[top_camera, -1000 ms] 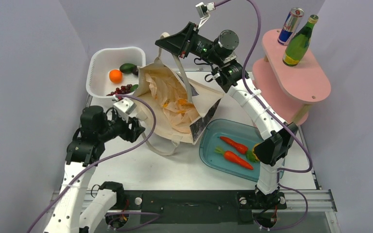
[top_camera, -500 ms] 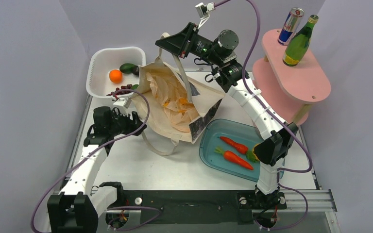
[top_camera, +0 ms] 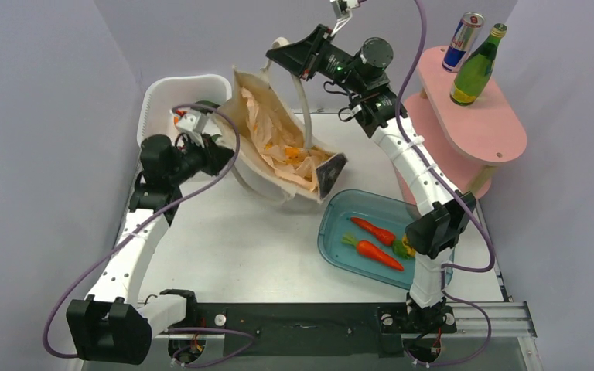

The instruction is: Untie the knot of the grocery bags and take out the mixed food

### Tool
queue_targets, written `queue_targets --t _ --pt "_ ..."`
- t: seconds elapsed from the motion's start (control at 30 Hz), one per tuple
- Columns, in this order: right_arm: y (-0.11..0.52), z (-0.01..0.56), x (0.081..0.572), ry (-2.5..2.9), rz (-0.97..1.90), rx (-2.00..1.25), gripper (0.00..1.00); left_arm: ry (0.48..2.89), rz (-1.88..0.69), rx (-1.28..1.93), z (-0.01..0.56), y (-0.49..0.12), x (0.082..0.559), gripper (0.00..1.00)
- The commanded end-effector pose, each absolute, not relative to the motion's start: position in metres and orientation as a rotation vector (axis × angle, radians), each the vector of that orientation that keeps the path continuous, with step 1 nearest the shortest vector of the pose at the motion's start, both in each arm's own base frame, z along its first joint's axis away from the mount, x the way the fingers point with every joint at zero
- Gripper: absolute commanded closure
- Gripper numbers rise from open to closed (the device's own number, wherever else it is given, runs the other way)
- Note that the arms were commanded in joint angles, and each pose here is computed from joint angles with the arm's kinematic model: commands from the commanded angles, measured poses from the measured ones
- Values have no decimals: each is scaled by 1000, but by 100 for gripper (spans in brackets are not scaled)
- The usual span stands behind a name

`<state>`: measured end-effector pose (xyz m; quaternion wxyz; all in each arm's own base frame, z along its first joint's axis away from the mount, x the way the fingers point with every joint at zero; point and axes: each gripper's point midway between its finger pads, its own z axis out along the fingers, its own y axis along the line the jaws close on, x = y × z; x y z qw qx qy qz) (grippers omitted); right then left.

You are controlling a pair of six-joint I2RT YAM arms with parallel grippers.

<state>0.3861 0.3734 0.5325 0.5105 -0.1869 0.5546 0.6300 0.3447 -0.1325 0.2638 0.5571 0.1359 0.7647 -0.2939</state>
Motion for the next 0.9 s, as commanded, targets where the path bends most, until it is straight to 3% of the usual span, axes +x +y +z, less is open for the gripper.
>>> queue_targets --t 0.0,0.3,0.53,0.67,0.87 --pt "336 573 405 1194 1357 -413 100 1526 -715 396 387 -140 359 100" --pt "286 577 452 1187 1154 -270 100 1525 -630 377 408 -129 443 100" --pt "283 575 454 1187 1172 -239 100 1523 -638 332 399 -121 489 100" --pt "280 589 447 1150 1202 -219 100 1501 -669 336 404 -125 501 100" --pt "261 608 443 1093 1106 -221 100 1445 -781 569 407 -182 469 100"
